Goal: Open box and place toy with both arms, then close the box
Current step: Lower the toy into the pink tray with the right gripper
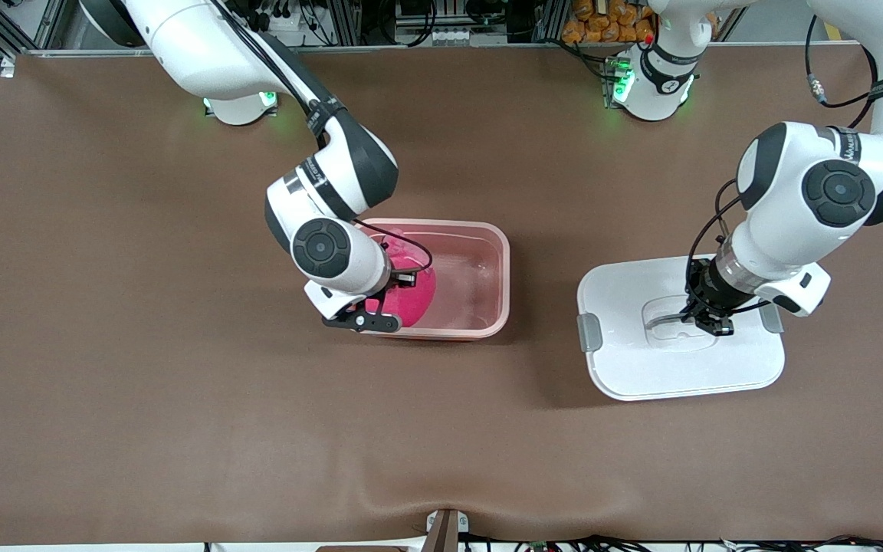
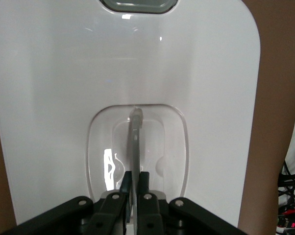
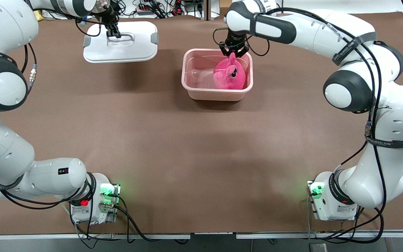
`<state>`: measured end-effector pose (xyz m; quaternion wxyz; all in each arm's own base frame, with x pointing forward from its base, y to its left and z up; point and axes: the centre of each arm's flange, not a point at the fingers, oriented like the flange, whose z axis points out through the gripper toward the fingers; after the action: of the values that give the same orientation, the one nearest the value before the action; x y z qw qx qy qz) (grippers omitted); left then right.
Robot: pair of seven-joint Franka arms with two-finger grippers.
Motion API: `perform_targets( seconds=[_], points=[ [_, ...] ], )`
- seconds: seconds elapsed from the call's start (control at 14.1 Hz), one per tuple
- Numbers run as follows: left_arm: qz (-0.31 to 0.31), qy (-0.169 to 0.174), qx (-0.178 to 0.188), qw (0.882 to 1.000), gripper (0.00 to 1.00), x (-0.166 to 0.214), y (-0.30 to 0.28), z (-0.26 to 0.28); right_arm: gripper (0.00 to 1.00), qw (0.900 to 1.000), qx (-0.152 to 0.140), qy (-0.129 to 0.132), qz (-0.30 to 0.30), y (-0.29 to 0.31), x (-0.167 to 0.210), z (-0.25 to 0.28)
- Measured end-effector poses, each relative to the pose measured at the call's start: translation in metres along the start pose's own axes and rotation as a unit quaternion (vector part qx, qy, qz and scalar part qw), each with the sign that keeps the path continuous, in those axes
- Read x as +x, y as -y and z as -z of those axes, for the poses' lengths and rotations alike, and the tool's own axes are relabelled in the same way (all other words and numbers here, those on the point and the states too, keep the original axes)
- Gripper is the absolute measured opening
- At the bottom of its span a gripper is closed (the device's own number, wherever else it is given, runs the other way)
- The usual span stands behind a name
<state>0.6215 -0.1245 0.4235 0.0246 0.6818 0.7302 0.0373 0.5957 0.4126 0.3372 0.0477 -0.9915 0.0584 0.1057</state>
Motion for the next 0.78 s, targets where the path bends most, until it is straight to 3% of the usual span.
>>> perform_targets(
  seconds=[0.78],
  points=[
    [-0.057,0.004,-0.002,0.998,0.07,-0.045,0.013,0.004,0.12,0.993,0.052,-0.052,-0.09,0.061,-0.018,-0.049]
  ],
)
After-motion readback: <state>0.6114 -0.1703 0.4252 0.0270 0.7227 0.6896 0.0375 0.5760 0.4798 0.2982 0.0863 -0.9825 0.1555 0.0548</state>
